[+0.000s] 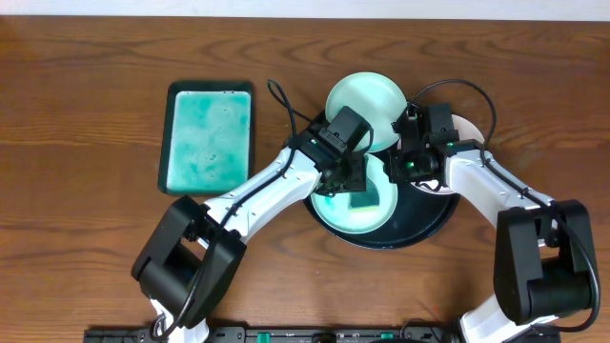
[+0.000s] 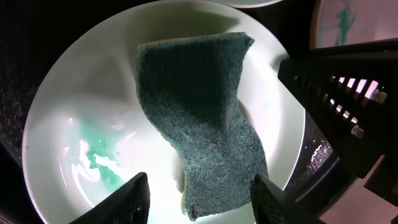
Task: Clean dirty plates on tray and stack at the side
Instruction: 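Scrub the plate with the left-held sponge while right gripper steadies it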
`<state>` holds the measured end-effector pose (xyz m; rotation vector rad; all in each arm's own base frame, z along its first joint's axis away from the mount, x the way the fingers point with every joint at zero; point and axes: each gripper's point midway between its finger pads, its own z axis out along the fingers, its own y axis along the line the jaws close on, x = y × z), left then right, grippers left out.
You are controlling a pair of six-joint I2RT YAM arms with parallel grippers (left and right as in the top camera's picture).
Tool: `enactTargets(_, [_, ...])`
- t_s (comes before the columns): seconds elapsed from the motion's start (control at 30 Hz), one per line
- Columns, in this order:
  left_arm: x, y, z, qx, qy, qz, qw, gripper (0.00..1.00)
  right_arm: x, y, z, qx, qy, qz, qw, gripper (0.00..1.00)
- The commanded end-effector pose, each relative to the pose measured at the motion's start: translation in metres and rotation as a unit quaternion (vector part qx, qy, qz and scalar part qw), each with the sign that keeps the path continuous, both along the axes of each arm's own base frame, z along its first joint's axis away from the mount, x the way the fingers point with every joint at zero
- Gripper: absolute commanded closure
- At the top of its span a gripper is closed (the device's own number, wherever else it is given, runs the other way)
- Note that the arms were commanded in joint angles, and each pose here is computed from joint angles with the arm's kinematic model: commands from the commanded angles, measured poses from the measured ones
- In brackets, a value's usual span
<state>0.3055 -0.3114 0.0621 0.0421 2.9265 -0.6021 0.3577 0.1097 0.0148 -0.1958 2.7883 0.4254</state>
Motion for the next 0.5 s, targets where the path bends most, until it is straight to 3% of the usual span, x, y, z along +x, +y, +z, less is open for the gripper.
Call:
enactTargets(0.0, [0.000, 0.002, -0.002, 0.005, 0.002, 0.007, 1.000, 0.46, 0.001, 0.005, 0.000, -0.007, -0.006, 0.034, 0.999, 0.78])
enactTargets(0.23, [0.000, 0.002, -0.002, 0.005, 0.002, 0.007, 1.000, 0.46, -0.015, 0.003, -0.005, -0.016, 0.026, 0.043, 0.999, 0.82])
enactTargets(0.37, [0.000, 0.002, -0.002, 0.005, 0.002, 0.007, 1.000, 0.49, -0.012, 0.002, -0.005, -0.018, 0.021, 0.039, 0.999, 0.99])
enactTargets(0.47, [0.000, 0.002, -0.002, 0.005, 0.002, 0.007, 1.000, 0.51, -0.008, 0.003, -0.003, -0.002, 0.028, -0.010, 1.000, 0.99])
